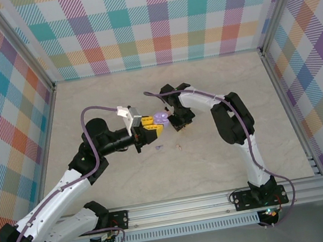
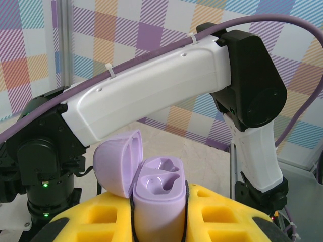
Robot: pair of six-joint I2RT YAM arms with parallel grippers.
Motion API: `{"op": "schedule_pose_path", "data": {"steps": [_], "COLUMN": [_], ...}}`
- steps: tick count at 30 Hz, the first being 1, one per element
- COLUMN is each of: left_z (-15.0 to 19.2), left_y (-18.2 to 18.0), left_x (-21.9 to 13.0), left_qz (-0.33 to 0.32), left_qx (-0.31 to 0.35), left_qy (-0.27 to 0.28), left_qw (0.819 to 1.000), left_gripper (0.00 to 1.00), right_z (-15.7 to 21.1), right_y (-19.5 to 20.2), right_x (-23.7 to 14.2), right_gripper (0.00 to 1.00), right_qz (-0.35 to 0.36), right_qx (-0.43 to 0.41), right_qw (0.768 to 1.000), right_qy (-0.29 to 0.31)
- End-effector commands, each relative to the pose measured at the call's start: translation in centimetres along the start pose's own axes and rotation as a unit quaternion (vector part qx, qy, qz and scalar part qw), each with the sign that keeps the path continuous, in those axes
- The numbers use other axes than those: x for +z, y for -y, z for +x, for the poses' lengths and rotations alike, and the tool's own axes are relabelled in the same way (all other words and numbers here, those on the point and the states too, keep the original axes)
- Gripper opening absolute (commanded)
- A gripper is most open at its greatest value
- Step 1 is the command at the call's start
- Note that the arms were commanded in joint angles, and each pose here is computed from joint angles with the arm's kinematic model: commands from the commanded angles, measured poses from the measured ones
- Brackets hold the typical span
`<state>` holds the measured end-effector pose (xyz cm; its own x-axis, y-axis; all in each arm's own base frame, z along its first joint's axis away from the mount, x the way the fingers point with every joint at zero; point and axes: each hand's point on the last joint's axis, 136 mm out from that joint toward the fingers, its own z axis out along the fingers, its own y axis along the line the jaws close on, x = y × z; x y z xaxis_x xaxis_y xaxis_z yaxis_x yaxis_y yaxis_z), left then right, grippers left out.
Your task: Insert wireless bluetooth earbuds into charging case
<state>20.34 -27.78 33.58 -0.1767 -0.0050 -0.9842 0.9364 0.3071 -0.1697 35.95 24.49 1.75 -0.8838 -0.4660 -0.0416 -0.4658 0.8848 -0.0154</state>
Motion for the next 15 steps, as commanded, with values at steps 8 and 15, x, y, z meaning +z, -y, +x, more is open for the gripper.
{"op": "schedule_pose_path", "data": {"steps": [8, 15], "left_z": [0.1, 0.2], "left_y": [0.6, 0.6], "left_x": [-0.1, -0.2], "left_qz": [0.005, 0.003], "left_qx": [-0.004, -0.006], "left_qy": [0.000, -0.001], "left_qw": [1.000, 1.000], "left_gripper": [0.13, 0.13], "right_z": [1.1, 1.4], "right_y": [1.6, 2.8], "right_x": [2.2, 2.1], "right_gripper": [0.23, 0.17], "right_qz": [0.033, 0.030], "right_qx": [0.014, 0.049], "right_qw": [0.999, 0.998], "right_qy": [-0.021, -0.020]}}
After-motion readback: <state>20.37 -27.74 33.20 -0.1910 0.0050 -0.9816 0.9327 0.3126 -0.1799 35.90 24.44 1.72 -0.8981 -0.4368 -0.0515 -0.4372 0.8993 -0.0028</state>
